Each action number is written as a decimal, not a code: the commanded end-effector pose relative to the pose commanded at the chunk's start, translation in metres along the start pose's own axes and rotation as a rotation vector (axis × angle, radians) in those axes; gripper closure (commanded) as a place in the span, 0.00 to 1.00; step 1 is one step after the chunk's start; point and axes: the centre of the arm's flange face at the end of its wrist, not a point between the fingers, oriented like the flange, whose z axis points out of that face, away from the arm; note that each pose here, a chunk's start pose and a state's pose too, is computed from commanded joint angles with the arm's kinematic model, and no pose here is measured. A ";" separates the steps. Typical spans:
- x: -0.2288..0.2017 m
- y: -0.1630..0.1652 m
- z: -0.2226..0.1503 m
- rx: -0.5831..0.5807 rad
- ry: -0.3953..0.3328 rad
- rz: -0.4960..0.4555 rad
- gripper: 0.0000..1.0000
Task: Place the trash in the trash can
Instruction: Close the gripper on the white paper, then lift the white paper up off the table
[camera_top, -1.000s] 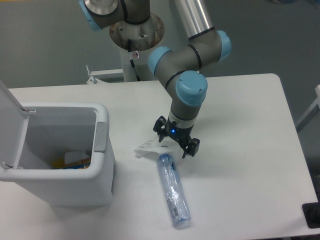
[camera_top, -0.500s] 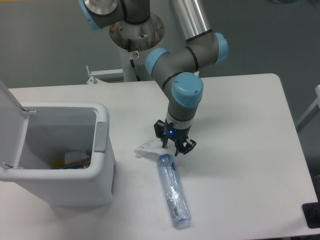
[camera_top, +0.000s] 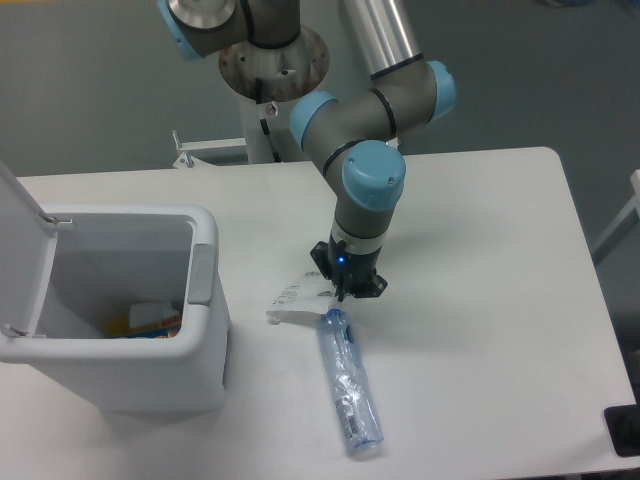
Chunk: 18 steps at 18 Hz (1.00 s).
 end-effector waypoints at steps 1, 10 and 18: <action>0.004 0.002 -0.001 -0.001 0.001 0.006 1.00; 0.015 0.023 -0.044 -0.015 0.071 0.096 1.00; -0.017 0.021 -0.139 0.093 0.125 0.030 1.00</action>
